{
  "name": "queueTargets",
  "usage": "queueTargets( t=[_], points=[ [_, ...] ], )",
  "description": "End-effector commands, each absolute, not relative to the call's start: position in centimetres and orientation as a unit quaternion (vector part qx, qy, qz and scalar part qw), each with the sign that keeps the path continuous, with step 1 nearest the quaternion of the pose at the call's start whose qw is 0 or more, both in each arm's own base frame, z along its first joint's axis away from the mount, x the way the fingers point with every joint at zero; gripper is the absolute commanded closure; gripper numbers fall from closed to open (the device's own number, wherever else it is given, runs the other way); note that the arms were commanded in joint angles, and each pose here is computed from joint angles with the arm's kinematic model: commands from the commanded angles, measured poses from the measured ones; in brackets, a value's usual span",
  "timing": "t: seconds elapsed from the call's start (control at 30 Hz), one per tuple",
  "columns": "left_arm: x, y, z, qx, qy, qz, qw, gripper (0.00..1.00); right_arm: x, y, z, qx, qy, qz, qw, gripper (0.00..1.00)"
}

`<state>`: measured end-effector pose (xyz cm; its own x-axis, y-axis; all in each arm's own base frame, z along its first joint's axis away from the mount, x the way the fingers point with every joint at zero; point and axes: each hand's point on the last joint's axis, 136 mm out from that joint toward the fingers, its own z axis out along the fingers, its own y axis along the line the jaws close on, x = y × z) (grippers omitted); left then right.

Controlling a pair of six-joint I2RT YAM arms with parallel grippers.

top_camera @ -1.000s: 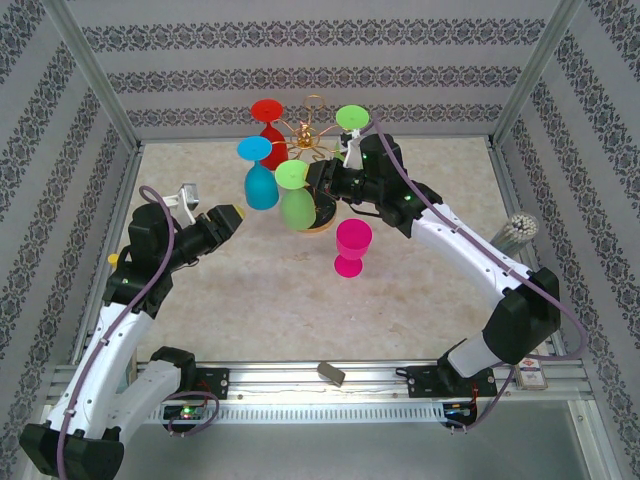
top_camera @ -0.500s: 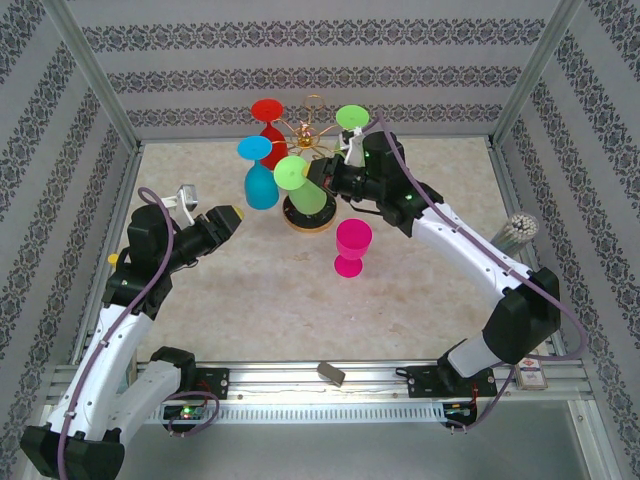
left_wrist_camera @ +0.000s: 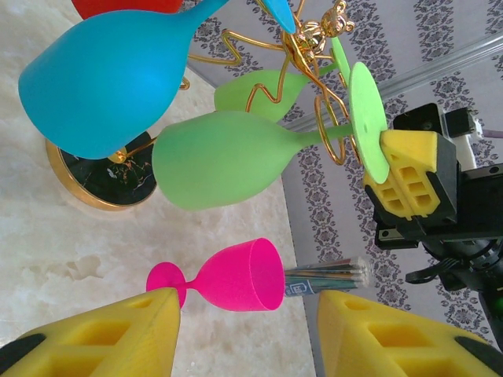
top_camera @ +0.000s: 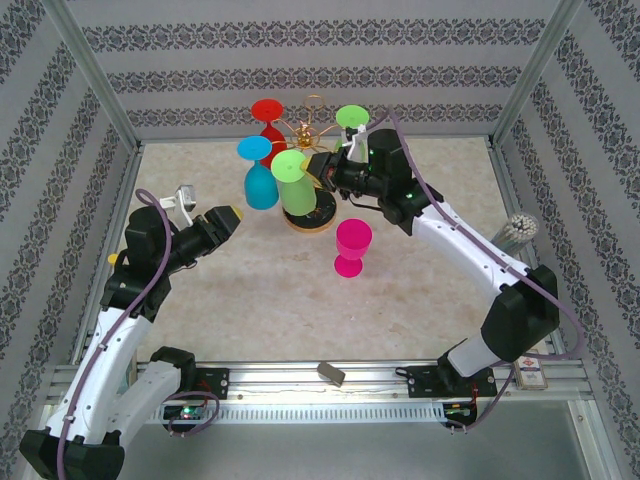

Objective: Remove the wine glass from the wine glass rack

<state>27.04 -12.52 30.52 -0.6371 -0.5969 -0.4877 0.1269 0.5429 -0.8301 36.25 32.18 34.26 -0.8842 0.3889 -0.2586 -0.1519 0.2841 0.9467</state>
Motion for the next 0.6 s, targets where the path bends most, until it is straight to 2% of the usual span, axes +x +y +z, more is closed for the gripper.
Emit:
queueTargets(
  t=[0.0,0.57],
  points=[
    [26.89,-12.12,31.37,-0.150,0.774,-0.458,0.411,0.50,36.83,32.67,35.21,0.080,0.748,0.622,0.217,1.00],
    [26.64,-11.93,31.74,-0.152,0.773,-0.455,0.415,0.50,37.71,32.35,36.06,0.094,0.735,0.631,0.231,1.00]
  ],
)
